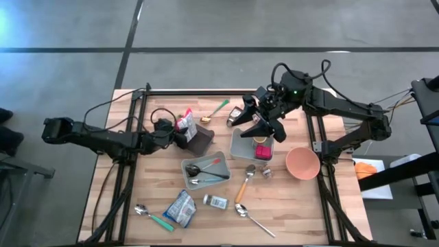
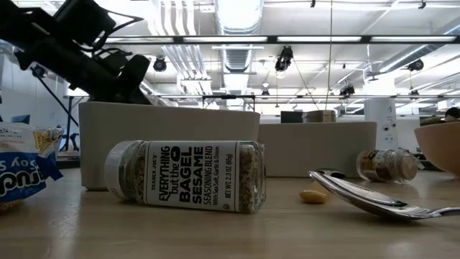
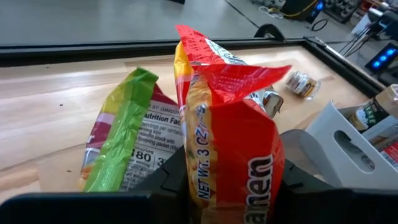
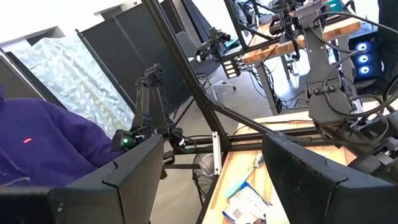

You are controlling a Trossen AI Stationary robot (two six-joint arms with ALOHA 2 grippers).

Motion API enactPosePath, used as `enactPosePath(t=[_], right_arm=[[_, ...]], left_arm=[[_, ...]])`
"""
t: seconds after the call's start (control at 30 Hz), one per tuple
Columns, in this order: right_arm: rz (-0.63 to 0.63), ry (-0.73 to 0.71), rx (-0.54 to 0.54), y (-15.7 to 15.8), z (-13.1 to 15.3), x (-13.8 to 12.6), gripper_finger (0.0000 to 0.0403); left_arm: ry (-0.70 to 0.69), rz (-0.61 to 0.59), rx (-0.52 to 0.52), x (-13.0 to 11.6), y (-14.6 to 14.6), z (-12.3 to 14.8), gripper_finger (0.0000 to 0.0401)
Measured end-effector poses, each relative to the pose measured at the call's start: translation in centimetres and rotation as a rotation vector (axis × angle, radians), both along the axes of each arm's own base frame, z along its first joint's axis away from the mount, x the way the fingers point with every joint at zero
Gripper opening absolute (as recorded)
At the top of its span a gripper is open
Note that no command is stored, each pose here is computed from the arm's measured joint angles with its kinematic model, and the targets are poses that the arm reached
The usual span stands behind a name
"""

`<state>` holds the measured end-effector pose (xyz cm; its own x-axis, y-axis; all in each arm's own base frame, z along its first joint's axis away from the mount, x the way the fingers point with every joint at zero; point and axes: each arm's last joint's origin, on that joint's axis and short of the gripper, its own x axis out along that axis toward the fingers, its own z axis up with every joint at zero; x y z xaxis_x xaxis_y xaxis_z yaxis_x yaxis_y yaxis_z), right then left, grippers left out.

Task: Pick & Place Food Item
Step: Put the red noodle pack into the black bin

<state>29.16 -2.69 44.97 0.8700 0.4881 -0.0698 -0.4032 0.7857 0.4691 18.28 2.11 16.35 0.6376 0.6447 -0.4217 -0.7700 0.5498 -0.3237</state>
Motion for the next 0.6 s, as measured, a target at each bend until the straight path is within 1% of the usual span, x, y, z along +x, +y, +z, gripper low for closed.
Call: enactPosePath(t=[0.17, 0.33, 0.5, 0.6], right_arm=[[0.0, -0.001, -0.001, 0.0, 0.0, 0.0, 0.0269], [0.0, -0.001, -0.001, 0.0, 0.0, 0.0, 0.0269], [0.0, -0.001, -0.001, 0.0, 0.0, 0.0, 0.0269], [0.0, -0.001, -0.001, 0.0, 0.0, 0.0, 0.0269]], left_arm=[[0.004, -0.001, 0.0, -0.26, -0.02, -0.47, 0.0111], [0.064, -0.051, 0.058, -0.22, -0.04, -0.44, 0.0111], [0.101, -0.093, 0.084, -0.19, -0.09, -0.48, 0.0111], [0.115, -0.096, 0.082, -0.26, -0.09, -0.58, 0.0122]])
